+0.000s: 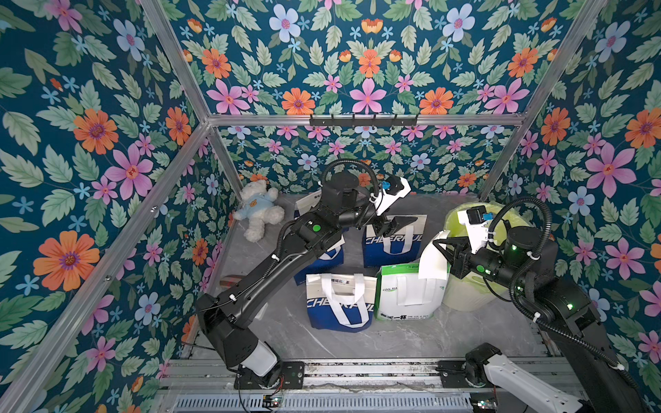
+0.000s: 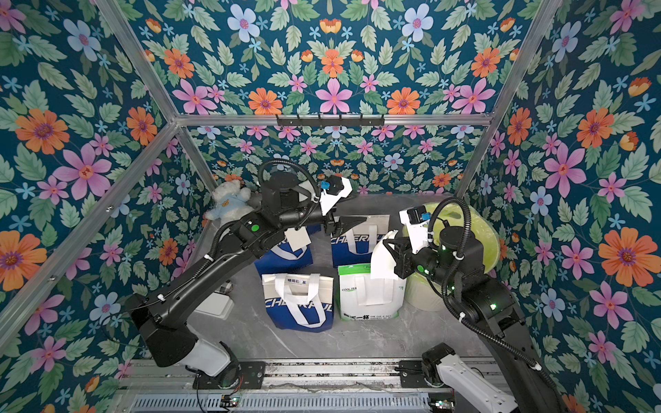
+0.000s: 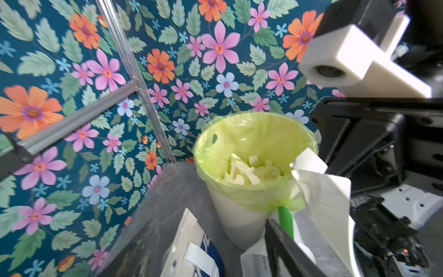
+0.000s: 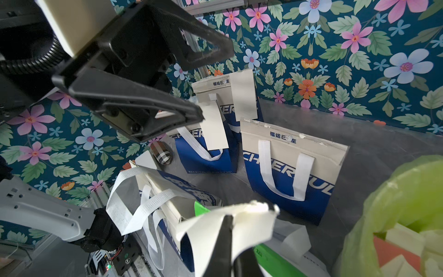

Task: Shred takeout receipts and throw away
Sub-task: Shred the takeout receipt.

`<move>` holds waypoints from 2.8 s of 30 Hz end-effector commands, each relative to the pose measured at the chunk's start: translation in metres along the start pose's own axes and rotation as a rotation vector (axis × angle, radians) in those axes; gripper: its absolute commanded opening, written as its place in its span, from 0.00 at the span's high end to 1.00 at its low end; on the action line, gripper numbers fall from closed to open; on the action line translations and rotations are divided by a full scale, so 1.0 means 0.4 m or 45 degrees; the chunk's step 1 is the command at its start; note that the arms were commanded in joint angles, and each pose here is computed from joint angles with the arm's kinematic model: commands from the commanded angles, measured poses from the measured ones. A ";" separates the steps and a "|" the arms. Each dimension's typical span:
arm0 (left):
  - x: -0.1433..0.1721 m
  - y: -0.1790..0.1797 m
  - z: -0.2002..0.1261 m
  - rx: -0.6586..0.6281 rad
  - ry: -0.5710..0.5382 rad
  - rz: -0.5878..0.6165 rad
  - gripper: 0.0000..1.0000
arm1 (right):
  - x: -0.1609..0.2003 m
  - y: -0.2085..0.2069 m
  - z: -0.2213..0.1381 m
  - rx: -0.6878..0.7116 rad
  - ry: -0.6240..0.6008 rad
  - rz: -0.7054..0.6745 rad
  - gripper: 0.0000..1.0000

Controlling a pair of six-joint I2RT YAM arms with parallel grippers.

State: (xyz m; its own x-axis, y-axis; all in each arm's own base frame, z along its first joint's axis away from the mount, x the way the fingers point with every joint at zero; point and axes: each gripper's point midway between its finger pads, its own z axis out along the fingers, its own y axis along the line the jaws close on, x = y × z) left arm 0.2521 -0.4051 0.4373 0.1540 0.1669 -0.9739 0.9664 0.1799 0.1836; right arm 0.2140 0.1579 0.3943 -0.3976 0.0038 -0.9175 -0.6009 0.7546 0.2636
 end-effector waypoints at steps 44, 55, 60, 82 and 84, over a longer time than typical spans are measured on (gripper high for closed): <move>0.028 -0.196 0.116 0.143 0.112 0.002 1.00 | 0.022 -0.010 -0.011 0.035 0.039 -0.073 1.00; 0.008 -0.157 0.075 -0.031 0.000 0.024 1.00 | 0.061 -0.036 -0.063 0.117 -0.079 -0.053 0.50; -0.008 -0.168 0.053 -0.018 -0.060 -0.033 1.00 | 0.035 -0.006 -0.078 0.049 -0.122 -0.056 0.49; -0.026 -0.199 0.012 0.030 -0.147 -0.105 1.00 | -0.002 -0.069 -0.007 0.193 -0.073 0.100 0.98; -0.031 -0.207 0.011 0.055 -0.158 -0.111 1.00 | -0.009 -0.057 -0.011 0.160 -0.103 0.096 0.99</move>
State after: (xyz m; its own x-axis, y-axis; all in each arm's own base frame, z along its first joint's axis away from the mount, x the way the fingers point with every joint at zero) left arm 0.1795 -0.4271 0.4161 0.0793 0.0967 -0.9921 0.9786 0.1820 0.0960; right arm 0.2202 0.1479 0.3917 -0.4048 0.0906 -0.9099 -0.5261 0.7908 0.3128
